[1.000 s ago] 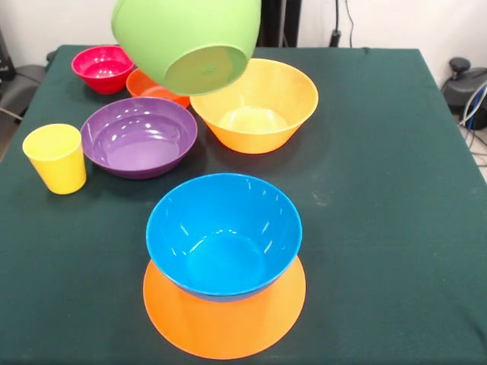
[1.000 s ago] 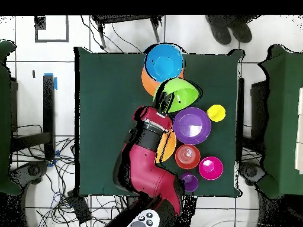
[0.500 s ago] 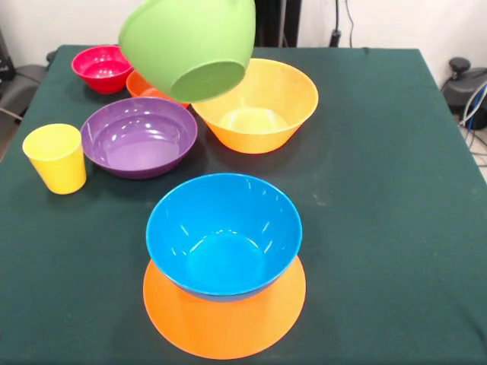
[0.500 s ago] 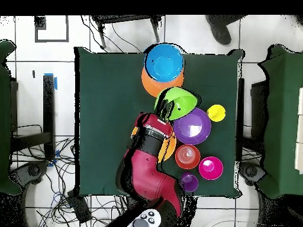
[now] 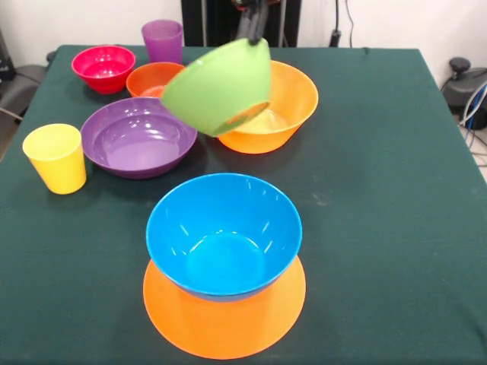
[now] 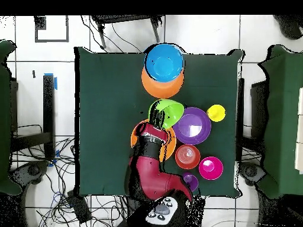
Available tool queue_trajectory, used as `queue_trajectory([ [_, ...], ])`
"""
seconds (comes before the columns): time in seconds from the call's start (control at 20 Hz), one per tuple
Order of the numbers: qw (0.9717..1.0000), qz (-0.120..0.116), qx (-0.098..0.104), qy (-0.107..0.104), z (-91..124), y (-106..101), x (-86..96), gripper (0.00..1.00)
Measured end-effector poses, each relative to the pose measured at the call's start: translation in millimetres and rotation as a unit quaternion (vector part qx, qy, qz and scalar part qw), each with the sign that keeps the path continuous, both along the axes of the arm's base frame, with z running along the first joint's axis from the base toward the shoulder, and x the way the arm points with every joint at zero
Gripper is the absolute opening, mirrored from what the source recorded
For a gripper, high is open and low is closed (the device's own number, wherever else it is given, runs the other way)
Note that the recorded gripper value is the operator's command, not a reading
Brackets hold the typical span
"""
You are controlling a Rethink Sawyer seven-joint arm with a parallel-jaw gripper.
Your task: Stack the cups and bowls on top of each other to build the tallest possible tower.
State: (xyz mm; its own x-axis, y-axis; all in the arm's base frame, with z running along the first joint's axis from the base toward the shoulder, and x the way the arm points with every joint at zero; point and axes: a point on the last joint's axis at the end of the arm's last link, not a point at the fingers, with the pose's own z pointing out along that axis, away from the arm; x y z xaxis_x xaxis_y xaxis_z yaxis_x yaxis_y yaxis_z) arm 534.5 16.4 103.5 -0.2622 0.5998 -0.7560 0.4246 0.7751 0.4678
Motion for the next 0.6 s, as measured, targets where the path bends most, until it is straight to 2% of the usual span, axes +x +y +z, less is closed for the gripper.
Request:
queue_trajectory([
  [0.1,0.9998,0.008,0.018,0.005,-4.1,6.4,-3.2,0.0],
  [0.15,0.9993,0.015,0.034,0.007,-5.9,12.4,-5.0,0.0],
  [0.3,0.9976,0.032,0.061,0.007,-6.1,24.0,-5.8,0.0],
  [0.35,0.9958,0.045,0.08,0.005,-4.2,31.6,-5.4,0.0],
  [0.5,0.9932,0.06,0.1,0.0,0.6,39.2,-3.7,0.0],
  [0.6,0.9899,0.077,0.119,-0.008,8.0,44.7,-0.6,0.0],
])
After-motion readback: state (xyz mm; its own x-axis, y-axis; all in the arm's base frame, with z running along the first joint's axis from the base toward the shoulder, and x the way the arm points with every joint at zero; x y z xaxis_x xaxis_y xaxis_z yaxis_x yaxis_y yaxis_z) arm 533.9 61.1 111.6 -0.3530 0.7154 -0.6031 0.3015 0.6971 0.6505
